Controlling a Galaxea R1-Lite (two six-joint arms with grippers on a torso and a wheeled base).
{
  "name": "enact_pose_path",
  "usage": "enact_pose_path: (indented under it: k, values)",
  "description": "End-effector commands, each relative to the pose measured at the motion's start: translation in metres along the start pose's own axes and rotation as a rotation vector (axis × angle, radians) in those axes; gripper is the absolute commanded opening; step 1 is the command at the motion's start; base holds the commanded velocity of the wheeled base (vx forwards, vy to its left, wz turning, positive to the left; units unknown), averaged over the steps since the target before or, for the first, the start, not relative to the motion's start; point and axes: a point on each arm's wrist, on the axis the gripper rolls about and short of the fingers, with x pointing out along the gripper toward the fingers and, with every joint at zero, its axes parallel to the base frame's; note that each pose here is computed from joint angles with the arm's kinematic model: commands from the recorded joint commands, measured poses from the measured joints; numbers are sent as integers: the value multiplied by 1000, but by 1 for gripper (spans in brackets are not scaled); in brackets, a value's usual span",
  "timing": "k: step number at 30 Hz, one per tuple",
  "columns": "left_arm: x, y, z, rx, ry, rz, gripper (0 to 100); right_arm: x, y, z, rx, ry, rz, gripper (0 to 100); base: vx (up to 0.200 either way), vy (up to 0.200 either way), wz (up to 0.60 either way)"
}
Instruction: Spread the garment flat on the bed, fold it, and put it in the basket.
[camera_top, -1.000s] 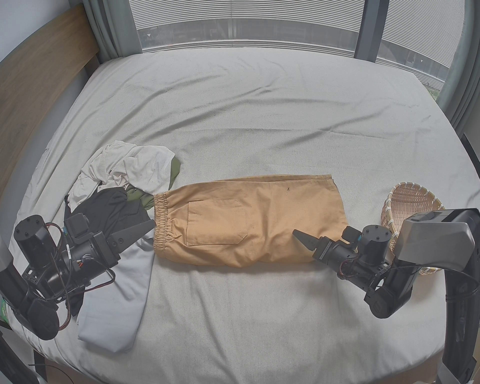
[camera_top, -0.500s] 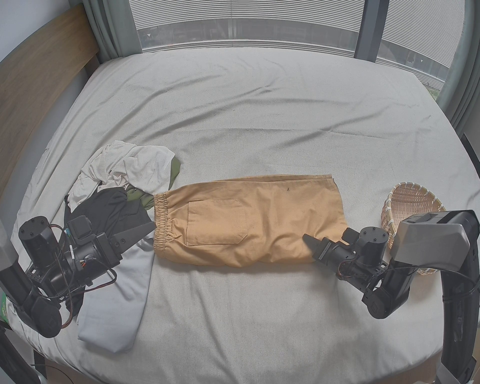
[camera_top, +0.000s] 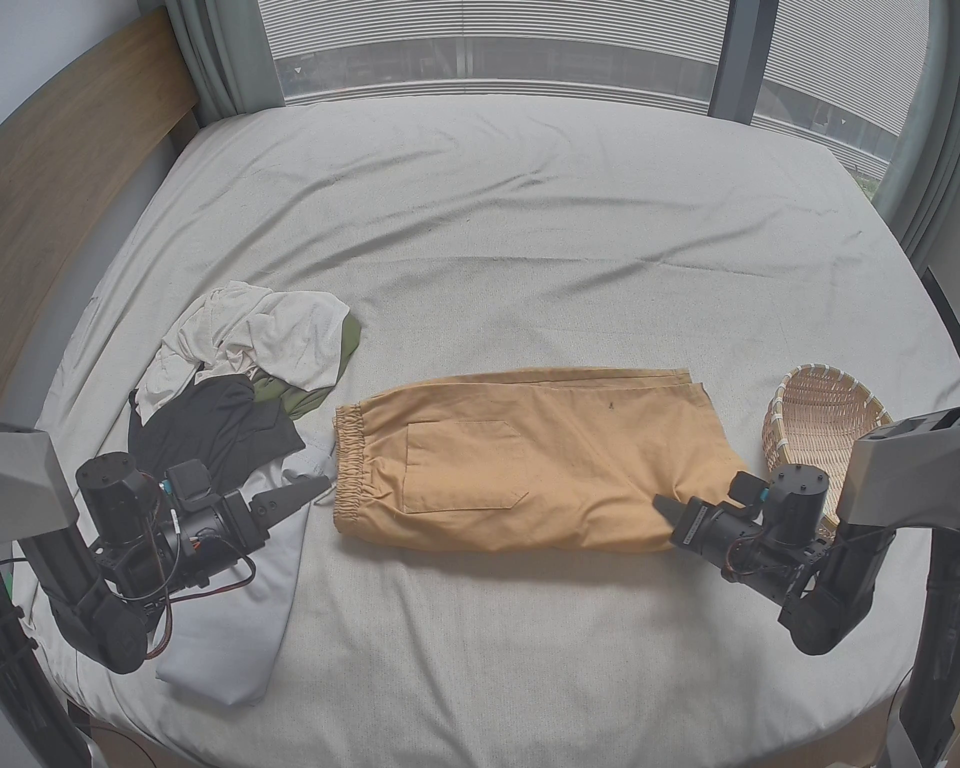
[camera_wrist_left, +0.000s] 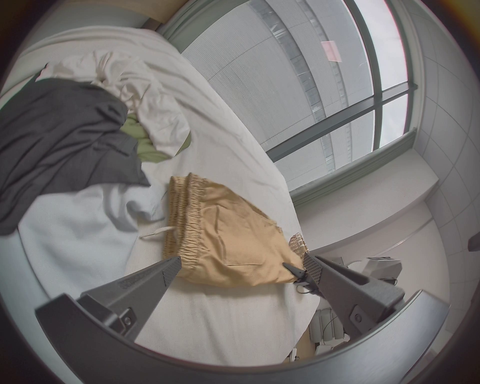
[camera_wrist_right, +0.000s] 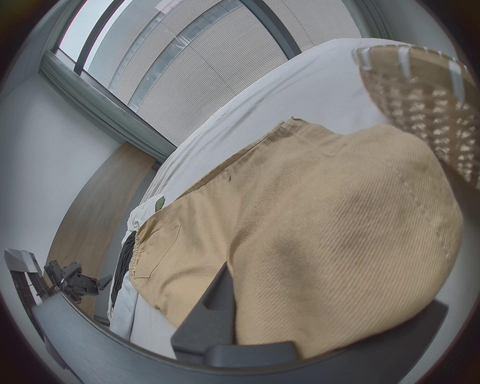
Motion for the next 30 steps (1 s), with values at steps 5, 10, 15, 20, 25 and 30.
enact_pose_path:
  k: [5,10,15,20,25,30]
  values:
    - [16,19,-25,-54,99,33,100,-34,-1,4,-18,19,-33,0,0,0,0]
    - [22,23,-34,-69,133,39,100,-33,-1,3,-20,24,-34,0,0,0,0]
    - [32,31,-41,-79,150,54,100,-35,-3,0,-44,37,-43,100,0,0,0]
    - [44,39,-46,-77,137,89,100,-40,1,-1,-53,49,-27,100,0,0,0]
    - [51,33,-50,-65,140,85,100,-60,13,4,-60,33,3,100,0,0,0]
    - [64,27,-56,-42,137,77,100,-87,31,17,-76,-27,65,100,0,0,0]
